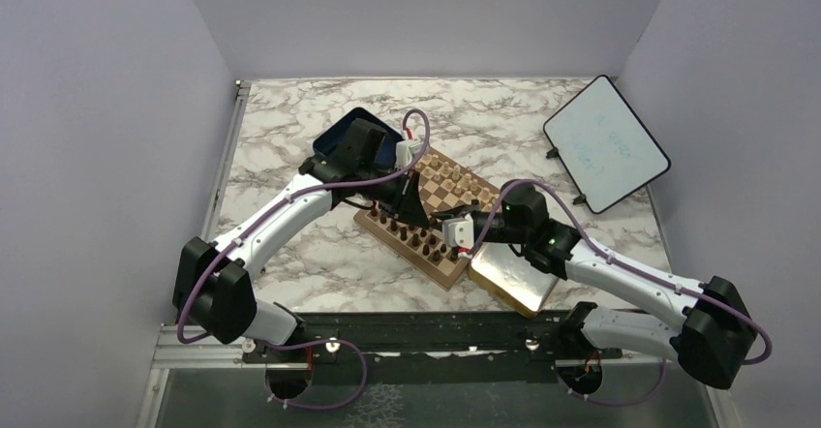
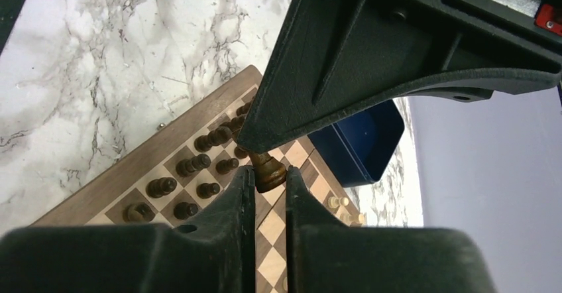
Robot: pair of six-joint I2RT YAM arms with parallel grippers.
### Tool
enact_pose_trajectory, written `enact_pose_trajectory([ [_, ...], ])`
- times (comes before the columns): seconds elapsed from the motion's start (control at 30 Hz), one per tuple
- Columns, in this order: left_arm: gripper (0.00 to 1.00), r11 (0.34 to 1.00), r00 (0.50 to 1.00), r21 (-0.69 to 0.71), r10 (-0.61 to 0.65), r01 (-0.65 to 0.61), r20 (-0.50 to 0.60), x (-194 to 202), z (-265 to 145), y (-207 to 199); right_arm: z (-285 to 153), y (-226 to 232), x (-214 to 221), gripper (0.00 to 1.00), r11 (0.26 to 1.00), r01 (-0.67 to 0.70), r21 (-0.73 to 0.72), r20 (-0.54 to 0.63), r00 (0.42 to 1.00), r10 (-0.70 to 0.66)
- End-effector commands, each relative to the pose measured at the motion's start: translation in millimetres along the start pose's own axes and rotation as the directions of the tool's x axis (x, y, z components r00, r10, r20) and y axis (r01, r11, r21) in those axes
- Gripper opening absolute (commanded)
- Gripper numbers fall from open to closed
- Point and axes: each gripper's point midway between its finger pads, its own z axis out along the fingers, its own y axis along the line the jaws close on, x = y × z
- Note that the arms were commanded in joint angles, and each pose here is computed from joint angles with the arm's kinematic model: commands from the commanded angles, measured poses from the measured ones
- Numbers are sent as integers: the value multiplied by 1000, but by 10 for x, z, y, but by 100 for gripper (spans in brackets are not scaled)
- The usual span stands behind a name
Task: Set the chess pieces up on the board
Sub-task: Place the chess piece on the chessboard.
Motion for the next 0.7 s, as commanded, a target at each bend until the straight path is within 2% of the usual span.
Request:
enact_pose_trajectory([
  [0.0,0,999,999,-7,40,-40,24,-91,-32,-49,9,40,-68,4,998,-62,-5,29,998,62],
  [0.07,1,998,998,-40,51,-50,45,-156,-47,-24,7,12,-74,1,992,-124,33,42,992,123],
  [0.33,35,975,968,-212,117,-70,221,-543,-247,34,-66,-250,-172,1,906,-364,218,158,929,335],
  [0.53,45,971,921,-235,140,-55,363,-719,-390,-71,-123,-473,-204,1,779,-545,311,245,838,488],
  [0.67,50,977,912,-207,133,-54,389,-725,-382,-109,-150,-575,-191,1,691,-632,350,300,775,557],
])
